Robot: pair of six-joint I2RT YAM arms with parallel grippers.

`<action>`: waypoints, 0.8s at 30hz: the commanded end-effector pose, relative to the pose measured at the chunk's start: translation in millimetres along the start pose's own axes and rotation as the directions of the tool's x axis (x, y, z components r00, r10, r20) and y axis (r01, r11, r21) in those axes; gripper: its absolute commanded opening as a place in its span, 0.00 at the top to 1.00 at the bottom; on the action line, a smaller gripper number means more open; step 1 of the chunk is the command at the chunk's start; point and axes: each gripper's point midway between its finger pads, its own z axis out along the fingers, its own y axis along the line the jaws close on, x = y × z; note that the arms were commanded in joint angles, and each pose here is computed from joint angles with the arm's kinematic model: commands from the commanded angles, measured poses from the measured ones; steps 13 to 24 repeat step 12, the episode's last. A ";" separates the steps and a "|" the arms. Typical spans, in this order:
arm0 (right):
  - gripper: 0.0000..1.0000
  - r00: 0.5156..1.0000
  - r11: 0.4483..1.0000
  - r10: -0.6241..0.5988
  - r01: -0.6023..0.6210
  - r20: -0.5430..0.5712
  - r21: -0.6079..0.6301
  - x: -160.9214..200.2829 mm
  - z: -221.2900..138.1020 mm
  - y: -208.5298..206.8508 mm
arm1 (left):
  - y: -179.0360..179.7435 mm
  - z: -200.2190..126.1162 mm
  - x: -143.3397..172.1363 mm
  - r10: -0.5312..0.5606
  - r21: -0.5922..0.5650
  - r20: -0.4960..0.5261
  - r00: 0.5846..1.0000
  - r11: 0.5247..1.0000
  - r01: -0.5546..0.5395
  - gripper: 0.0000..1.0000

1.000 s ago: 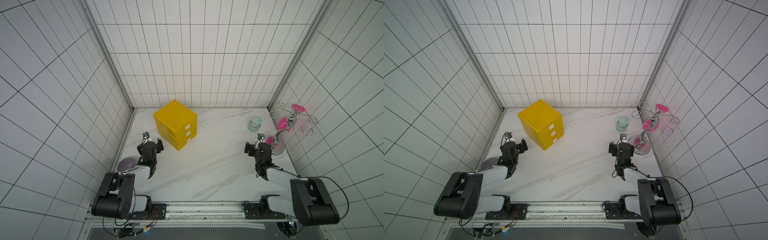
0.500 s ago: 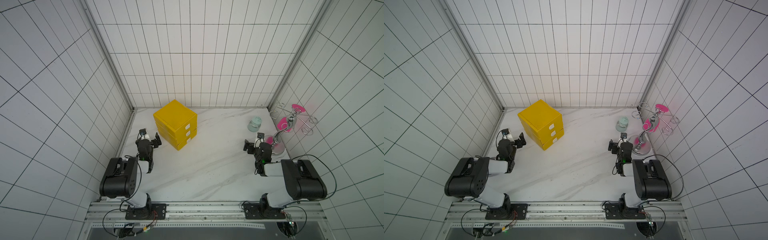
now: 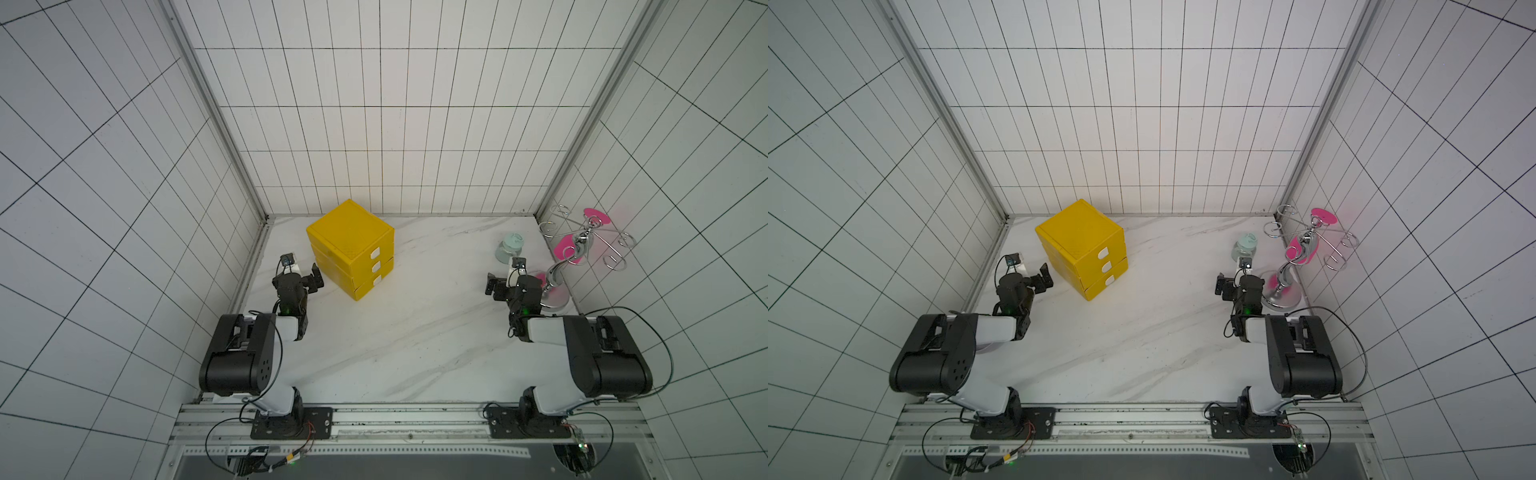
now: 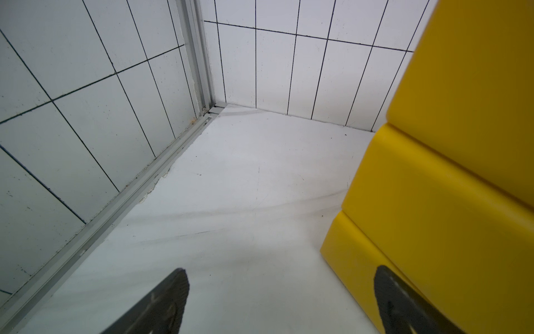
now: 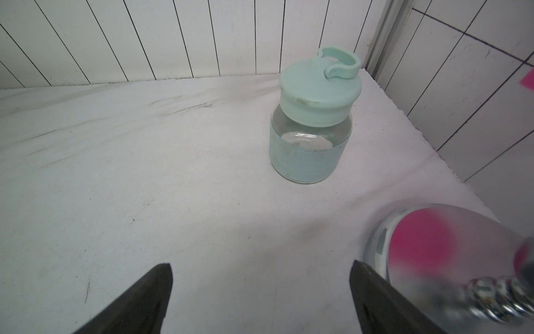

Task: Sort the rolls of trash bags by color and place them into the drawer
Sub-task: Reset both arms

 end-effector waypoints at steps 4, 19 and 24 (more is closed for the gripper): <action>0.01 1.000 1.000 -0.014 0.014 0.000 -0.009 -2.5 1.3 2.5 | -0.1 0.9 -2.3 0.006 -0.008 0.003 1.000 1.000 -0.006 0.01; 0.01 1.000 0.999 0.002 -0.003 -0.011 -0.035 -1.5 1.9 2.0 | -0.2 2.2 -1.8 0.010 -0.012 0.000 1.000 1.000 -0.010 0.01; 0.01 1.000 0.999 0.002 -0.003 -0.011 -0.035 -1.5 1.9 2.0 | -0.2 2.2 -1.8 0.010 -0.012 0.000 1.000 1.000 -0.010 0.01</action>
